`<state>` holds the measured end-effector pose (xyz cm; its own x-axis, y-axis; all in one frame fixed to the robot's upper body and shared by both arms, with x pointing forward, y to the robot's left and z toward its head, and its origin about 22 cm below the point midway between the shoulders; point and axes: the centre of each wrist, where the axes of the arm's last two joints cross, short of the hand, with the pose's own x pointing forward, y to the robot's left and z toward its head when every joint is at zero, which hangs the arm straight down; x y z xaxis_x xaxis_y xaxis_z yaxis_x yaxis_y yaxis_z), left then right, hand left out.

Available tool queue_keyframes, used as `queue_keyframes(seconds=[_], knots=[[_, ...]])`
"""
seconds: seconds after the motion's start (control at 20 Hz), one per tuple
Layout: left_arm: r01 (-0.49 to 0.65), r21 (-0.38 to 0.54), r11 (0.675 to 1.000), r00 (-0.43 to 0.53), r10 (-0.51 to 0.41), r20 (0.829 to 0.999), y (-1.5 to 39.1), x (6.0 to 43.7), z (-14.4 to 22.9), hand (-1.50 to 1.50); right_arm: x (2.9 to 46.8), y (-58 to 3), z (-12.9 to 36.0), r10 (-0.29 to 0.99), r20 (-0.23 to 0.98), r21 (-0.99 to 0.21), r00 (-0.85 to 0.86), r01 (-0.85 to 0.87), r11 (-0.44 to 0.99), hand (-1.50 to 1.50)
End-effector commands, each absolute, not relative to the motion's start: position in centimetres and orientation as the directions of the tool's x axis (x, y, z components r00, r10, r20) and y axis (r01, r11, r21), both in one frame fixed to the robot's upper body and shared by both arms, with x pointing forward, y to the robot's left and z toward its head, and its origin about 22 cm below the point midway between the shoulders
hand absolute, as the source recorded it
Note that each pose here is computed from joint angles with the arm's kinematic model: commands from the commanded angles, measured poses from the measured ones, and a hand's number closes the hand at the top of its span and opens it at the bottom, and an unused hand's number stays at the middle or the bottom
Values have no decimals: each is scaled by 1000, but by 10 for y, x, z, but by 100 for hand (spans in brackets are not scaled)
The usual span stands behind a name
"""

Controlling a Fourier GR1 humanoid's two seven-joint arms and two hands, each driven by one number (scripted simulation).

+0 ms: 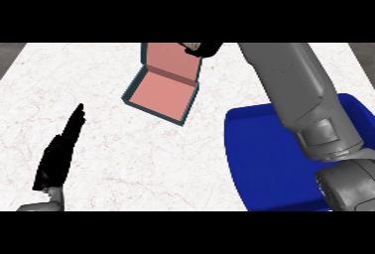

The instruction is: Pick the cupcake from the tray and place it in the cardboard box

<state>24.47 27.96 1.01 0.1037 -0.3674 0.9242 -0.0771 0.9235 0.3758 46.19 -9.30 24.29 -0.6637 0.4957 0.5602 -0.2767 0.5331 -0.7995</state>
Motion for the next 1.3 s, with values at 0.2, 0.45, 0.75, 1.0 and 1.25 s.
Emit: queue_keyframes(seconds=[0.2,0.45,0.75,1.0,1.25], knots=[[-45,372,927,93,-367,926,281,241,6,0,454,-28,231,564,549,-831,-617,-335,444,150],[-28,364,931,67,-361,930,267,255,11,0,457,-31,193,617,529,-848,-583,-333,413,150],[-5,367,930,38,-366,930,252,257,13,0,458,-38,168,682,573,-818,-454,-362,447,-150],[27,367,930,28,-368,930,252,268,19,0,458,-44,155,629,639,-770,-444,-359,528,-150],[14,365,931,41,-365,930,253,261,16,0,461,-43,173,461,800,-582,-384,-311,752,-150]])
